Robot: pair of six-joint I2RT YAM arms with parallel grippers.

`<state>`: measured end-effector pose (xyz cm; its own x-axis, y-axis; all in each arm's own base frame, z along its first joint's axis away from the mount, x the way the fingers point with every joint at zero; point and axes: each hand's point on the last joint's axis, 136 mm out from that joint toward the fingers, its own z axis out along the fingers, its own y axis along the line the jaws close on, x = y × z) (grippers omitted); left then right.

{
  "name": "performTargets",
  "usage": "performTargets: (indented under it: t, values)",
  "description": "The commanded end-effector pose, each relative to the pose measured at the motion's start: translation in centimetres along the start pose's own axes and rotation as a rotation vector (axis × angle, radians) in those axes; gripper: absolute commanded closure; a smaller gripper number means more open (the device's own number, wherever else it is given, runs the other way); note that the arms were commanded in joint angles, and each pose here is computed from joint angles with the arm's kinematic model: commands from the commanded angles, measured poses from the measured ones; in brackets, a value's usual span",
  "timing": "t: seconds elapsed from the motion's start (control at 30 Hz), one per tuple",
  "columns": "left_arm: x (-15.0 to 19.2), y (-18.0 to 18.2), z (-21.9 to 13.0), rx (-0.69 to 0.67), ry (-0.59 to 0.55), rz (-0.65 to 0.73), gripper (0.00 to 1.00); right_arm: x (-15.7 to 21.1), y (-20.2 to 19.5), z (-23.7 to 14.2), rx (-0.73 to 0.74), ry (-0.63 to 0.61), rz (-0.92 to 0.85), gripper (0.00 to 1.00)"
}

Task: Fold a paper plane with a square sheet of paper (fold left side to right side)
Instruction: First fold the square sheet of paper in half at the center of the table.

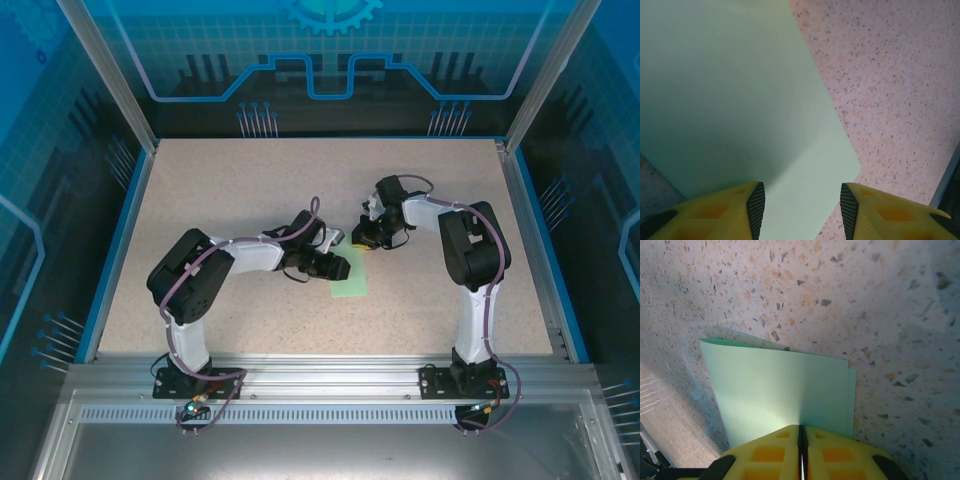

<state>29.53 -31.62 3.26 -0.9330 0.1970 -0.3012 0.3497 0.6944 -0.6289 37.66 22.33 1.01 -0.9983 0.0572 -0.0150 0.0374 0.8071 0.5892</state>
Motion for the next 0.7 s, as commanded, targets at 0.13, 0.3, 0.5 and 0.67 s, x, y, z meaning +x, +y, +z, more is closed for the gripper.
performTargets:
  t: [0.13, 0.3, 0.5, 0.67]
  values:
    - [3.8, 0.4, 0.5, -0.008, 0.077, -0.005, 0.53, 2.9, -3.5, 0.8, 0.149, 0.087, 0.058, 0.89]
    - [6.1, -0.1, 0.3, -0.013, 0.112, 0.010, 0.52, 3.0, -3.6, 0.9, 0.152, 0.090, 0.062, 0.89]
    - [9.0, -1.0, -0.1, -0.019, 0.153, 0.039, 0.52, 3.0, -3.6, 1.0, 0.151, 0.091, 0.061, 0.89]
    - [9.3, -1.4, -1.2, -0.018, 0.115, 0.033, 0.51, 2.3, -1.5, 0.6, 0.063, 0.062, 0.016, 0.87]
